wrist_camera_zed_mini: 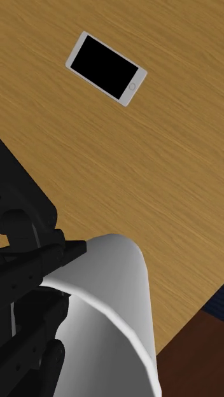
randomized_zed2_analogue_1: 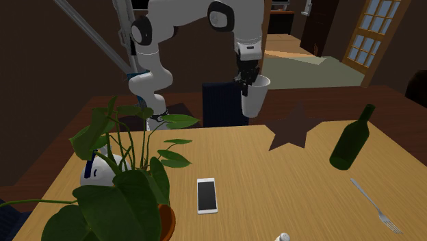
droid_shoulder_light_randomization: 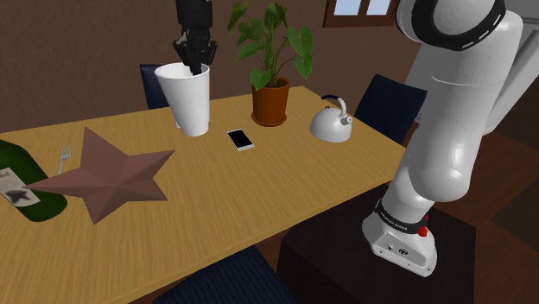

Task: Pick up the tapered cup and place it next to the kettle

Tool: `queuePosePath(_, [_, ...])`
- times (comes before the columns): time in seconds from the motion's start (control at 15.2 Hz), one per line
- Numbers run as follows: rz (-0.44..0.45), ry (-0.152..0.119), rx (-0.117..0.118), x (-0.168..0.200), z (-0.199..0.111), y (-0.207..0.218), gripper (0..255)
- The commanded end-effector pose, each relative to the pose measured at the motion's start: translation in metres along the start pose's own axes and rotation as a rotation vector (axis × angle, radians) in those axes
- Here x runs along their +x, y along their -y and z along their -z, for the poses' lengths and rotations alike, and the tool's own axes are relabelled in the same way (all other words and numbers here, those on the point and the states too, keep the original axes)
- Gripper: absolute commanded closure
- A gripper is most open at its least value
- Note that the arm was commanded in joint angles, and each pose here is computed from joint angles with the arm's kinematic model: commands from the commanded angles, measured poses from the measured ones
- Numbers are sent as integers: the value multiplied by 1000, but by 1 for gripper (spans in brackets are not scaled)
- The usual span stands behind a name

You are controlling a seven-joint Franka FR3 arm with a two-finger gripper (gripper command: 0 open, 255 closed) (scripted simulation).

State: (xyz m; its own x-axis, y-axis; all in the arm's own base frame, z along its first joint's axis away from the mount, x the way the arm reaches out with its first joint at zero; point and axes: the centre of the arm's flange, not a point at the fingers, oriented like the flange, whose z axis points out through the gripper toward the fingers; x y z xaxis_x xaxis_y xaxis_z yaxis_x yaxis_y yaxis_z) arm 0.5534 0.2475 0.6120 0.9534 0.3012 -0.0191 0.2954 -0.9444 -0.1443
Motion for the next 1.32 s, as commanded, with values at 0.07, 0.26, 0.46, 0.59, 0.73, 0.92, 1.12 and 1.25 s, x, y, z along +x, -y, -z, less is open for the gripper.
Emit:
queuePosePath(0.07, [0, 0, 0, 0, 13, 2, 255])
queuePosePath(0.26, [0, 0, 0, -31, 16, -21, 255])
queuePosePath(0.46, [0, 0, 0, -63, 19, -45, 255])
queuePosePath(0.59, [0, 0, 0, -85, 21, -60, 255])
queuePosePath(0.73, [0, 0, 0, -106, 22, -76, 255])
queuePosePath(0.92, [0, 0, 0, -138, 25, -99, 255])
queuePosePath(1.12, [0, 0, 0, -170, 28, -123, 255])
queuePosePath(1.25, [0, 0, 0, -191, 30, -138, 255])
